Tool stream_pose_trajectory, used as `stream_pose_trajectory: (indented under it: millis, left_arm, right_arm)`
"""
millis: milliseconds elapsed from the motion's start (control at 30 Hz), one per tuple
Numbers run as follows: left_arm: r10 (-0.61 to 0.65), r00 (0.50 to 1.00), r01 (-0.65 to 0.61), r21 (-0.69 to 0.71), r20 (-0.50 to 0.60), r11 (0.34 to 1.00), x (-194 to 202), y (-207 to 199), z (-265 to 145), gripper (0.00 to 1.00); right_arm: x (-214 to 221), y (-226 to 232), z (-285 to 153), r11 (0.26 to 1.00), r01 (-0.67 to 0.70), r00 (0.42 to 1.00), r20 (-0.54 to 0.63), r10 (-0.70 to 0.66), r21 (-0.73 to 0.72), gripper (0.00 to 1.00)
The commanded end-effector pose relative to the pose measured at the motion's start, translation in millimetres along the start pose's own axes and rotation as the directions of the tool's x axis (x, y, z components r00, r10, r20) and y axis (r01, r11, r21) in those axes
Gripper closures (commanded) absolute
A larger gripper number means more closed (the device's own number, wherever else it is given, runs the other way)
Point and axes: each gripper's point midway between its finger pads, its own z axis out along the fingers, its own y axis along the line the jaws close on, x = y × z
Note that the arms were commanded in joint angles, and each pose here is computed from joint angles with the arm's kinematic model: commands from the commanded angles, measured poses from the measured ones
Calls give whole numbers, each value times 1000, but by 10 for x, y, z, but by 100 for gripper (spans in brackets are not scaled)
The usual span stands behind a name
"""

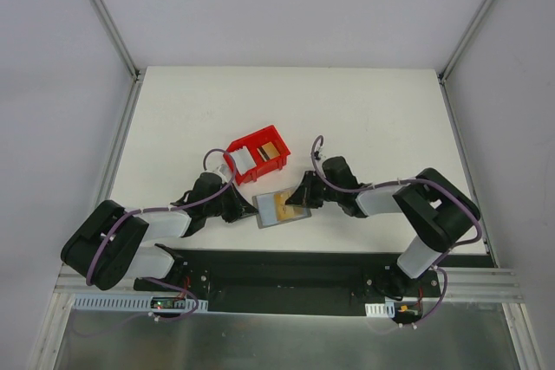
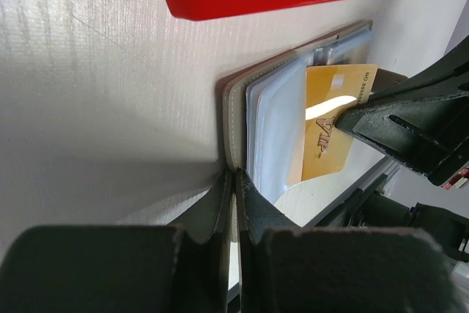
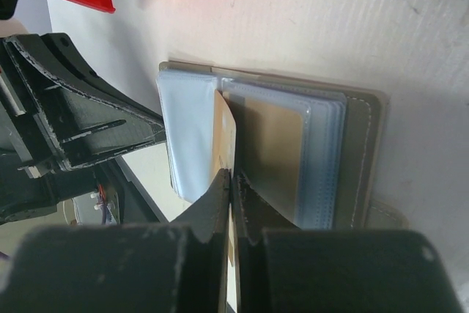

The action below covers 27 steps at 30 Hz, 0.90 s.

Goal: Put the credit cards into the card holder
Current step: Insert the credit card into the card holder.

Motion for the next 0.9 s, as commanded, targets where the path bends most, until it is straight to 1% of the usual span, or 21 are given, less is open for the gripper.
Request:
stream_pose_trajectory:
  millis: [0, 67, 167, 433, 600, 633, 700, 867]
  left_arm:
    - [-8, 999, -1, -169, -52, 986, 222, 474, -53, 100]
    - [-8, 999, -1, -171, -51, 985, 220, 476, -50, 100]
    - [-7, 998, -2, -168, -55, 986, 219, 465, -43, 100]
    - [-12, 998, 3, -157, -54, 988, 207, 428, -31, 100]
    - [-20, 999, 12, -149, -49, 989, 208, 418, -35, 100]
    - [-21, 999, 13, -149, -47, 989, 206, 419, -35, 100]
    - [-22, 999, 15, -149, -45, 989, 209, 425, -39, 100]
    - [-23, 999, 16, -149, -45, 989, 218, 435, -47, 100]
  right_arm:
    - [106, -190, -72, 998, 5, 999, -38, -3, 66, 99]
    - [151, -123, -35, 999, 7, 997, -81, -4, 35, 99]
    - [198, -136, 5, 999, -13, 995, -98, 17, 42, 99]
    - [224, 21, 114, 999, -18, 995, -93, 20, 30, 98]
    - [252, 172, 217, 999, -20, 997, -78, 22, 28, 95]
    - [257, 169, 221, 999, -25, 997, -75, 27, 37, 93]
    - [233, 150, 203, 999, -22, 998, -60, 25, 50, 87]
    - [153, 37, 34, 990, 30, 999, -19, -27, 137, 63]
